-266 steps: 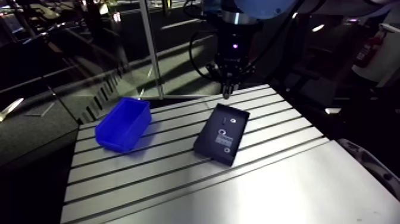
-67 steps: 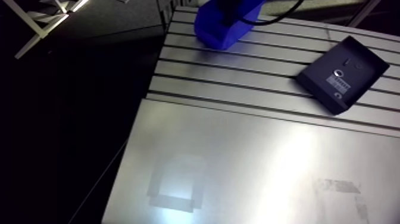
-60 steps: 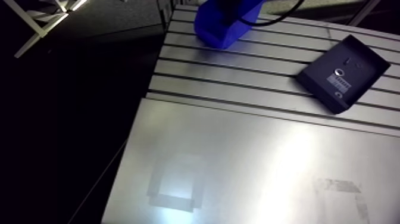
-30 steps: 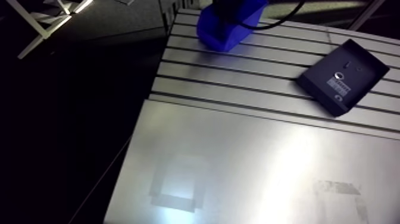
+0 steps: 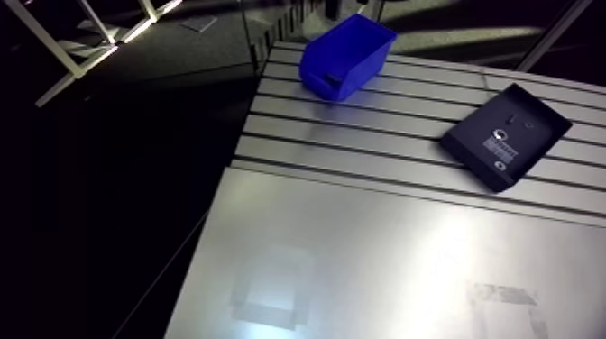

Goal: Pick up the M10 bolt from the tray and put it into the blue bin.

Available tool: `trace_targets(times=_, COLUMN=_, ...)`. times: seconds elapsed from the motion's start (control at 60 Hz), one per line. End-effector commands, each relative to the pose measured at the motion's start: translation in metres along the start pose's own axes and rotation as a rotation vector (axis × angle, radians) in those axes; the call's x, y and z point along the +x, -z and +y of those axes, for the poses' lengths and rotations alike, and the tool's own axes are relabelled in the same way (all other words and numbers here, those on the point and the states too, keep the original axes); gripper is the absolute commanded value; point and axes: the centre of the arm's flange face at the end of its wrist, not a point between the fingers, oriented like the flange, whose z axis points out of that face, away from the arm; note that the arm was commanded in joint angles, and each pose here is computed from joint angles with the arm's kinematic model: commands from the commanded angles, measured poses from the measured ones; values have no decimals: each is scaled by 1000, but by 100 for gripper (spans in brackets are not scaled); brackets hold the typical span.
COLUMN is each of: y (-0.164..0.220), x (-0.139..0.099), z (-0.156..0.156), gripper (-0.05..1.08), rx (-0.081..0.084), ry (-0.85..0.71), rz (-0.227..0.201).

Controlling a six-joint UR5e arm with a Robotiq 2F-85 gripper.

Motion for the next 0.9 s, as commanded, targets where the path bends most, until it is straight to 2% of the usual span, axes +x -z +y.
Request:
trace_targets(times=0.017, y=136, x=-11, z=-13, gripper=1, rx=18, ry=-204, rz=0)
trace_targets(times=0.15, y=143, x=-21, z=-5, gripper=1, rx=29, ry=-426, rz=-8)
trace_targets(times=0.167, y=142, x=-28, z=1, gripper=1, rx=30, ry=-496, rz=-13)
trace_targets(times=0.183, y=142, x=-28, z=1, gripper=1, rx=30, ry=-496, rz=-13)
trace_targets(times=0.217, y=143, x=-48, z=13, gripper=1, rx=32, ry=-629, rz=-22)
trace_targets(times=0.333, y=151, x=-71, z=13, gripper=1, rx=27, ry=-768, rz=-25)
trace_targets(times=0.4, y=155, x=-87, z=12, gripper=1, rx=14, ry=-836, rz=-33)
trace_targets(times=0.417, y=160, x=-97, z=10, gripper=1, rx=2, ry=-874, rz=-30)
trace_targets(times=0.433, y=160, x=-97, z=10, gripper=1, rx=2, ry=-874, rz=-30)
trace_targets(times=0.45, y=163, x=-105, z=7, gripper=1, rx=-7, ry=-912, rz=-30)
trace_targets(times=0.467, y=163, x=-105, z=7, gripper=1, rx=-7, ry=-912, rz=-30)
trace_targets(times=0.483, y=167, x=-113, z=5, gripper=1, rx=-19, ry=-948, rz=-25)
trace_targets(times=0.5, y=167, x=-113, z=5, gripper=1, rx=-19, ry=-948, rz=-25)
trace_targets(times=0.517, y=169, x=-119, z=3, gripper=1, rx=-32, ry=-973, rz=-18)
trace_targets(times=0.533, y=169, x=-119, z=3, gripper=1, rx=-32, ry=-973, rz=-18)
trace_targets(times=0.567, y=175, x=-129, z=-1, gripper=1, rx=-62, ry=-995, rz=-2)
trace_targets(times=0.583, y=175, x=-129, z=-1, gripper=1, rx=-62, ry=-995, rz=-2)
trace_targets(times=0.6, y=175, x=-131, z=-3, gripper=1, rx=-70, ry=-998, rz=1)
trace_targets(times=0.683, y=175, x=-136, z=-8, gripper=1, rx=-73, ry=-1005, rz=-1)
trace_targets(times=0.817, y=192, x=-151, z=-35, gripper=1, rx=-88, ry=-1009, rz=20)
trace_targets(times=0.9, y=192, x=-159, z=-40, gripper=1, rx=-88, ry=-1019, rz=18)
